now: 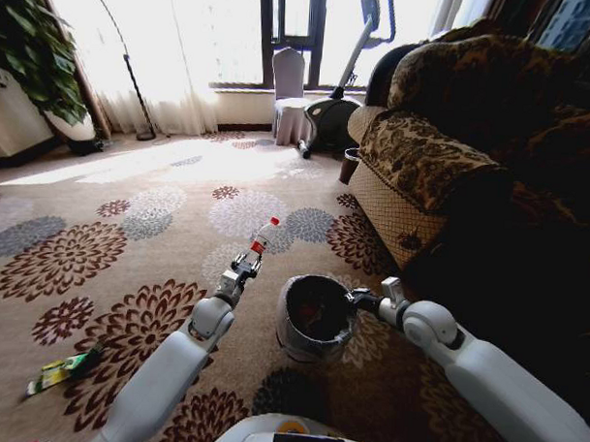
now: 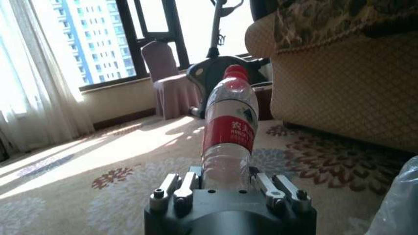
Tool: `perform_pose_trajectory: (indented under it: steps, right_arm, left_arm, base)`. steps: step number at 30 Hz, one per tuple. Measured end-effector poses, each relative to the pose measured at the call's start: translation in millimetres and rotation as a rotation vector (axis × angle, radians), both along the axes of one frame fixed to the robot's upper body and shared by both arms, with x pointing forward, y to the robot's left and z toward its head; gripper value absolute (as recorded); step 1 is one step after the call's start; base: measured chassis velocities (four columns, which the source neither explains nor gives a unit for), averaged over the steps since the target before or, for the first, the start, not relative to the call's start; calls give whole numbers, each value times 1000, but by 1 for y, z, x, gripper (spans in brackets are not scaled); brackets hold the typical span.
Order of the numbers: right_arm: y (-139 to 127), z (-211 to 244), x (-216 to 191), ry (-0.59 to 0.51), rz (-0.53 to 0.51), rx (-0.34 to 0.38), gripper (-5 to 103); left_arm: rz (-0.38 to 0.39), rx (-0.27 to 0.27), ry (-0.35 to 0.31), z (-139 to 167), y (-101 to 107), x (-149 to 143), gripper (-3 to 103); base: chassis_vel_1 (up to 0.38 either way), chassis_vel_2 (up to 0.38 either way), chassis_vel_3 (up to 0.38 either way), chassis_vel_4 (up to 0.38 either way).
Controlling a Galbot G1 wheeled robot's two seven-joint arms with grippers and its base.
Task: Pick up the trash from the ground and place it into the trash bin.
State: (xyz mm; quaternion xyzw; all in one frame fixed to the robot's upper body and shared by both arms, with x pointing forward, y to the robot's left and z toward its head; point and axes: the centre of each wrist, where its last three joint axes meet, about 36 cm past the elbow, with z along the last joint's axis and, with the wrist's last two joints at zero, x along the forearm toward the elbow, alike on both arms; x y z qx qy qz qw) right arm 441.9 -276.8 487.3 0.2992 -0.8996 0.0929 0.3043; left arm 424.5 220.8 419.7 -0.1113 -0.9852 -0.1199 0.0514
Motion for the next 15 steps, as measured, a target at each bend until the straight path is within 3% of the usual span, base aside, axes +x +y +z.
perform_pose_trajectory:
  steps: [7, 15]
  right_arm:
    - [8, 2, 18, -12, 24, -26, 1]
    - [47, -8, 61, 22, 83, -59, 1]
  left_arm:
    - [13, -25, 11, 7, -5, -29, 36]
    - [35, -48, -24, 30, 0, -53, 36]
  base:
    - [0, 0, 0, 0]
    - [70, 78, 81, 84]
